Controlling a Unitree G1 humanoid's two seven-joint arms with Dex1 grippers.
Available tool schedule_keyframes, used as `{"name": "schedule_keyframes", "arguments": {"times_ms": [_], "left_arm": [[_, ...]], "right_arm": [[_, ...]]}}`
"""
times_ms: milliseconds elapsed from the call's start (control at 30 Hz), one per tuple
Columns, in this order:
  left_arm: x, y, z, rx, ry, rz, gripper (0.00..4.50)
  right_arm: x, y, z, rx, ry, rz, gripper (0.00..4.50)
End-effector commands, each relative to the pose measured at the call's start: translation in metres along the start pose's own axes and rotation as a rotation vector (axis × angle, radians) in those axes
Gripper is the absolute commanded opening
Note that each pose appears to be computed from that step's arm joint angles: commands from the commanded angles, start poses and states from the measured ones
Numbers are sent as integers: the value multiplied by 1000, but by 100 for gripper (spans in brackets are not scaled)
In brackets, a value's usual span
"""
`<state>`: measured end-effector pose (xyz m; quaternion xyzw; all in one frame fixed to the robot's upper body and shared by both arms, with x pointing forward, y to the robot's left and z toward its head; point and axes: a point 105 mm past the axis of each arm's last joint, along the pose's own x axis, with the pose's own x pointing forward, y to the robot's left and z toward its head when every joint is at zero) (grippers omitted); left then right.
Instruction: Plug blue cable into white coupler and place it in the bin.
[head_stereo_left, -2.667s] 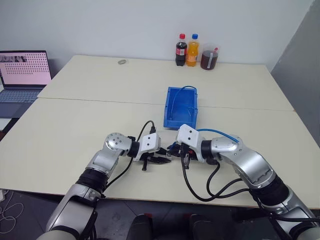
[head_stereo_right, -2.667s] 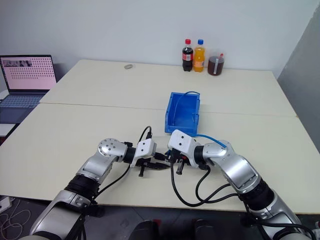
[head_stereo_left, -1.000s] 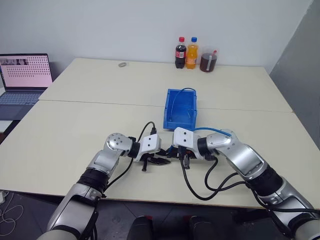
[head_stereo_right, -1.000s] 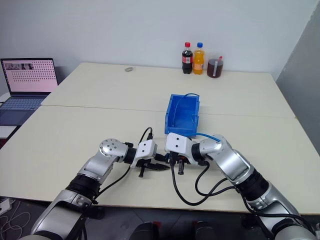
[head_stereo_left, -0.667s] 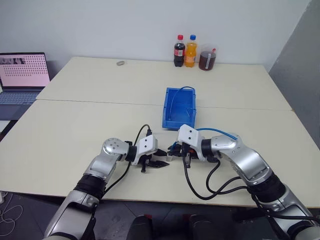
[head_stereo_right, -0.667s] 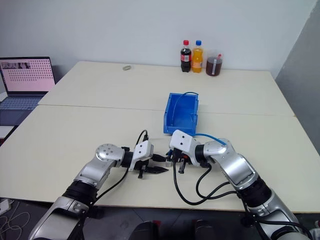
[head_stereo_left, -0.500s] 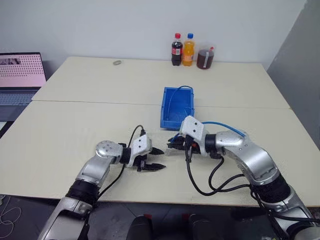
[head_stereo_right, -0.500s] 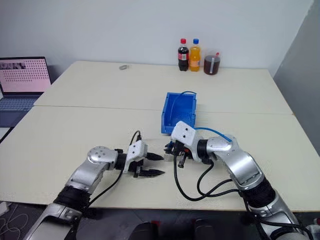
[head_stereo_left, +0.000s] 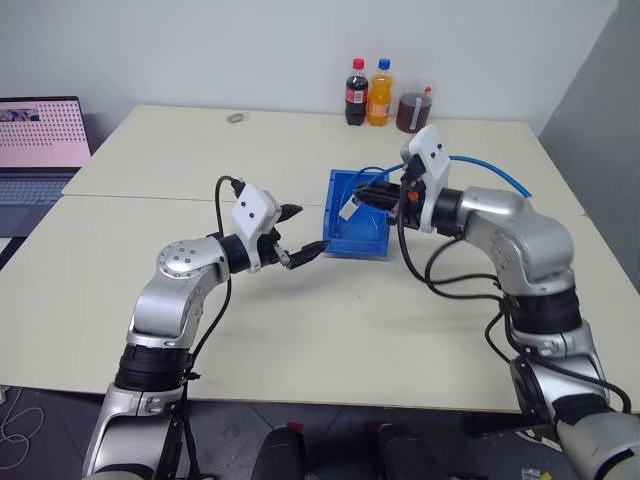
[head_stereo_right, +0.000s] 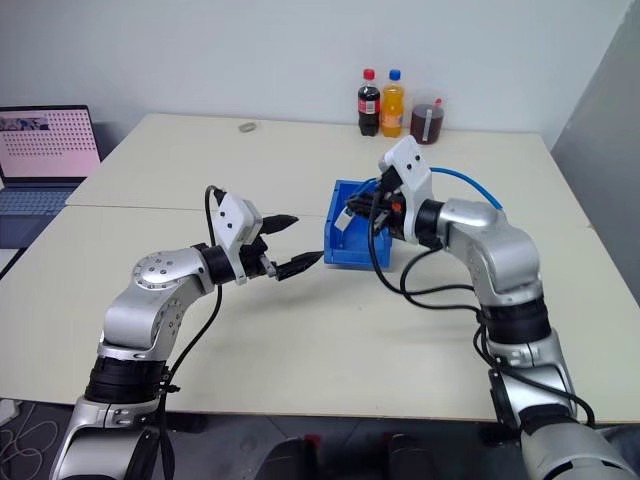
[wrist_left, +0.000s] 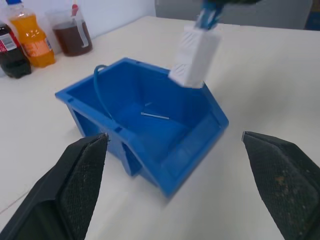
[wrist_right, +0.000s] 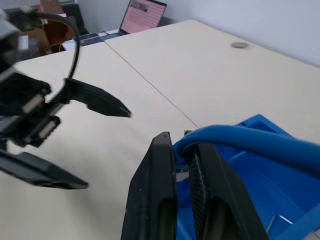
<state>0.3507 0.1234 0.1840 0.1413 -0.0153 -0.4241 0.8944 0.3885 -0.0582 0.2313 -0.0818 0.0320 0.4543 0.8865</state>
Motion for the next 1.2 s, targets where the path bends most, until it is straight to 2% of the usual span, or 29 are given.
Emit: {"name": "schedule_keyframes", "arguments": {"times_ms": [33,167,200,433,467,533,633,700,833,933,1067,1200], "left_arm": [[3,4,11,70,-15,22,450],[4,8,12,97,-6,35,450],[4,9,11,99,-4,37,450],[-3,26,7,103,26,75,450],[-4,30,6,100,34,80,450],[-6,38,2,100,57,95,450],[-10,45,-3,102,81,117,450],[-16,53,-6,106,94,153,450],[-36,64,-10,107,110,256,450],[-46,65,-12,63,101,283,450],[-53,64,-16,12,114,290,450],[-53,54,-22,-10,137,239,450]], "right_arm": [[11,-29,4,-21,41,-39,84],[5,-42,-5,-63,164,16,194],[1,-45,-7,-87,199,31,209],[-39,-57,-15,-201,384,148,359],[-46,-57,-19,-217,418,173,396],[-65,-58,-31,-278,500,212,439],[-78,-58,-39,-286,517,216,446],[-87,-59,-42,-261,468,170,446],[-107,-54,-36,-156,194,-50,446],[-118,-36,-36,-76,75,-124,446],[-119,-11,-43,-27,38,-157,446],[-115,-8,-44,-12,30,-183,446]]}}
